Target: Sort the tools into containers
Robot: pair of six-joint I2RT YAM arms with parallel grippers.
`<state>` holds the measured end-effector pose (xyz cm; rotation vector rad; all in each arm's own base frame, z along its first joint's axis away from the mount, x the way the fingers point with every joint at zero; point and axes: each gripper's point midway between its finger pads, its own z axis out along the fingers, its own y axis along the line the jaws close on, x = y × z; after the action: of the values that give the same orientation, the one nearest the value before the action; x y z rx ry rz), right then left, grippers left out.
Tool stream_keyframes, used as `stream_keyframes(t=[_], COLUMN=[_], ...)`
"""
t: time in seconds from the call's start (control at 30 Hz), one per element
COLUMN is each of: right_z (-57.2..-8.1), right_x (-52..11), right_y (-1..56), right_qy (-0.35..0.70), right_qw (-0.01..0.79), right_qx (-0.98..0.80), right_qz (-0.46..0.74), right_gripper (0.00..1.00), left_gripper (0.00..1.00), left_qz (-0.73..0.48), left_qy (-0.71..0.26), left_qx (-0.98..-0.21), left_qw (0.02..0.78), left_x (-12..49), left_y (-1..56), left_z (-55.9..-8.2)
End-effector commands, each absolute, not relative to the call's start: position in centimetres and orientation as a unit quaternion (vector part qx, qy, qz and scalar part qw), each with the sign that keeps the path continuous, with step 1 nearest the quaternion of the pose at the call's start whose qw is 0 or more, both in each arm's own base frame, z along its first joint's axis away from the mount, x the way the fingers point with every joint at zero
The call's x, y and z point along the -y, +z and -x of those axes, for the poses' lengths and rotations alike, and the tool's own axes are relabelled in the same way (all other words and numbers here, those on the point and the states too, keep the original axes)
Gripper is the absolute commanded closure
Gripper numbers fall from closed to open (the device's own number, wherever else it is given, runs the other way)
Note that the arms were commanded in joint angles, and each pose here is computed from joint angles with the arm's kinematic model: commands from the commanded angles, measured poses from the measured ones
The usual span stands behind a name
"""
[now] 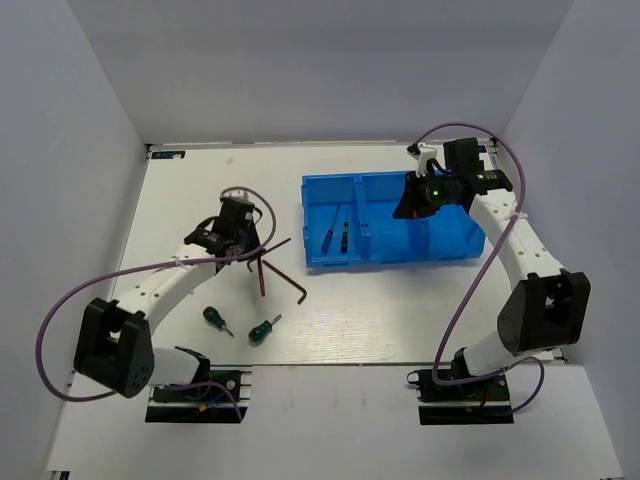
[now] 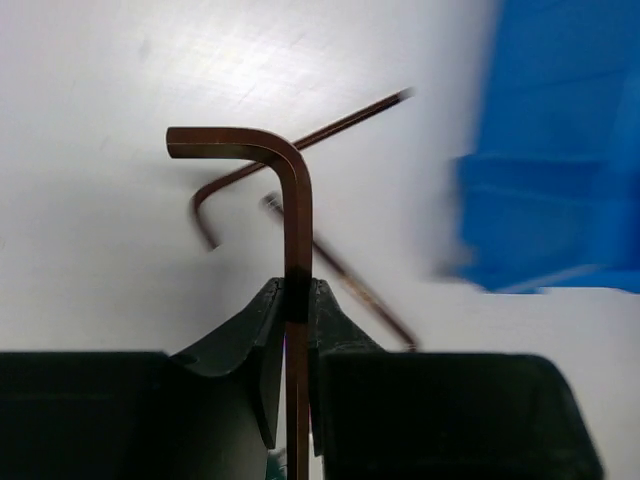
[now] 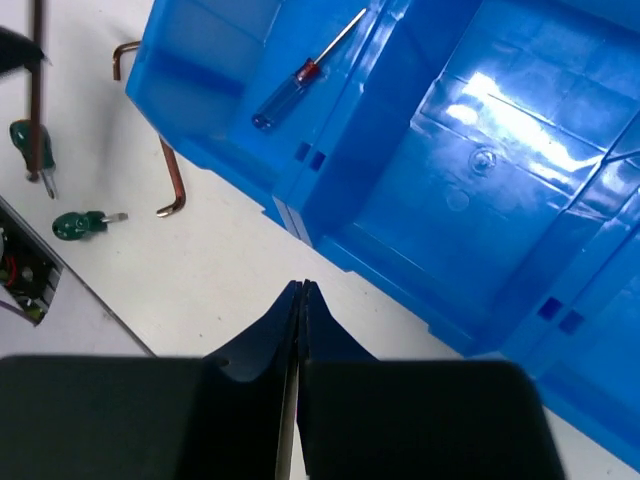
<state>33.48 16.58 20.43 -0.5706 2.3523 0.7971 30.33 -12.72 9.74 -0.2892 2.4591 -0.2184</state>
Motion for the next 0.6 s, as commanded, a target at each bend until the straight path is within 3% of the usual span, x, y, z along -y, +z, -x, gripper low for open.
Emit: stream_keyframes(t=[0.0, 0.27, 0.3, 0.37, 0.57], right_z=[-32.8, -34.6, -34.6, -34.6, -33.8], right_x=[-16.2, -11.0, -10.4, -9.6, -8.0], right_y=[21.3, 20.0, 20.0, 20.1, 19.8], right_qy=[0.300, 0.164, 0.157, 0.139, 0.128], right_qw=[0.309, 0.361, 0.363, 0.373, 0.384], right_qx=[-0.873, -0.899, -0.901, -0.901, -0.903], right_qz=[0.228, 0.186, 0.179, 0.170, 0.144], right_gripper=[1.00, 1.00, 1.00, 1.00, 1.00], left_gripper=[1.00, 1.00, 1.00, 1.00, 1.00], left_qz=[0.017, -0.173, -0.182, -0.219, -0.216], left_qy=[-0.203, -0.413, -0.418, -0.454, -0.493], left_qx=[-0.892, -0.795, -0.802, -0.770, -0.756], left_qw=[0.403, 0.409, 0.385, 0.392, 0.372], left_x=[17.6, 32.1, 33.9, 37.6, 44.5], left_y=[18.3, 25.8, 23.9, 26.6, 25.7], left_z=[-32.8, -36.9, -37.6, -37.9, -39.6])
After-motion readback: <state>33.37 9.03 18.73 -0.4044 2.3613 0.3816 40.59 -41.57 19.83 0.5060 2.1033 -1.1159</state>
